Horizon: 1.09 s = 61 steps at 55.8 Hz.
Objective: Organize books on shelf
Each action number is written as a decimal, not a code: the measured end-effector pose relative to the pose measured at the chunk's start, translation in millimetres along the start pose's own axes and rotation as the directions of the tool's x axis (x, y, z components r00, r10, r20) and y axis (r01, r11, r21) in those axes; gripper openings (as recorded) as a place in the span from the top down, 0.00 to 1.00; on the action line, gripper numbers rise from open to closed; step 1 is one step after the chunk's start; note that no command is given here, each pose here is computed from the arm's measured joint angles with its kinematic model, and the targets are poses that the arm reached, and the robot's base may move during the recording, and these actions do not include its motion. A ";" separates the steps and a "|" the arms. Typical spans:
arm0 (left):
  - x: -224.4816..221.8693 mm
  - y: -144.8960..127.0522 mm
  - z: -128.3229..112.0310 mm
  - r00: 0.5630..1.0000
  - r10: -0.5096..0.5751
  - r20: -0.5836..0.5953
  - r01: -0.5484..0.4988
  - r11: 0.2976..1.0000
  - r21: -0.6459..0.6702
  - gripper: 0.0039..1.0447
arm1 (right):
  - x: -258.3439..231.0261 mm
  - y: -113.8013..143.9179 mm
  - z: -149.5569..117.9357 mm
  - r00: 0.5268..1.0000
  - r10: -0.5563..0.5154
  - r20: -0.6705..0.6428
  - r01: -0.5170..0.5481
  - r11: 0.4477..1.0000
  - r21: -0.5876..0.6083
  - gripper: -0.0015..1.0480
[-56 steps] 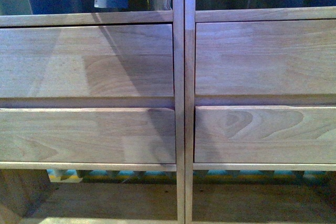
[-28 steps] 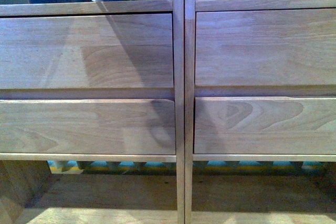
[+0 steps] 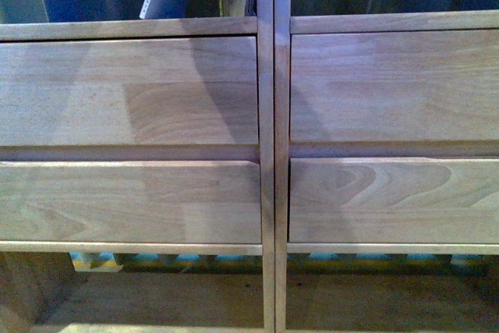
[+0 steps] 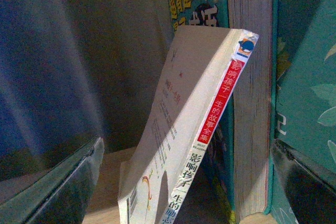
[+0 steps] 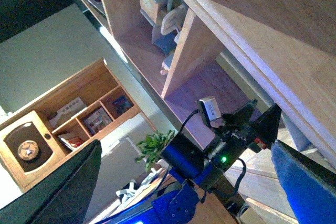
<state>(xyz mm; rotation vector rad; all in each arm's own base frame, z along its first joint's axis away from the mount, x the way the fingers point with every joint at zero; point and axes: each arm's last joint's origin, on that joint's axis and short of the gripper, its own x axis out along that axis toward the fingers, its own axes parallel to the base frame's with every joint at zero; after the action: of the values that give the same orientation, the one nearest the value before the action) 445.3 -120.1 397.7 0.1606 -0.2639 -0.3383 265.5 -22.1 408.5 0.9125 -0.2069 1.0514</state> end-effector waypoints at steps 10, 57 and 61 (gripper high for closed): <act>-5.8 0.0 -8.2 0.983 0.128 -0.132 -0.136 0.989 -0.052 0.15 | 0.0 0.0 0.0 1.000 0.000 0.000 0.000 1.000 0.000 0.07; -276.3 -7.1 -125.6 0.909 0.300 -0.288 -0.343 0.933 -0.110 0.98 | -112.5 -12.8 -133.7 0.512 -0.819 0.259 0.671 0.194 -0.715 0.97; -291.0 -10.2 -129.5 0.910 0.297 -0.290 -0.340 0.934 -0.111 0.98 | -124.2 -12.2 -144.2 0.516 -0.816 0.262 0.667 0.190 -0.720 0.97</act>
<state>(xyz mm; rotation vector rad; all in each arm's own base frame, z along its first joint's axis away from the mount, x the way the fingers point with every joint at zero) 214.0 -14.2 205.9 0.0028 0.0101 -0.0076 174.0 -0.5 242.6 0.0177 -0.0017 0.0000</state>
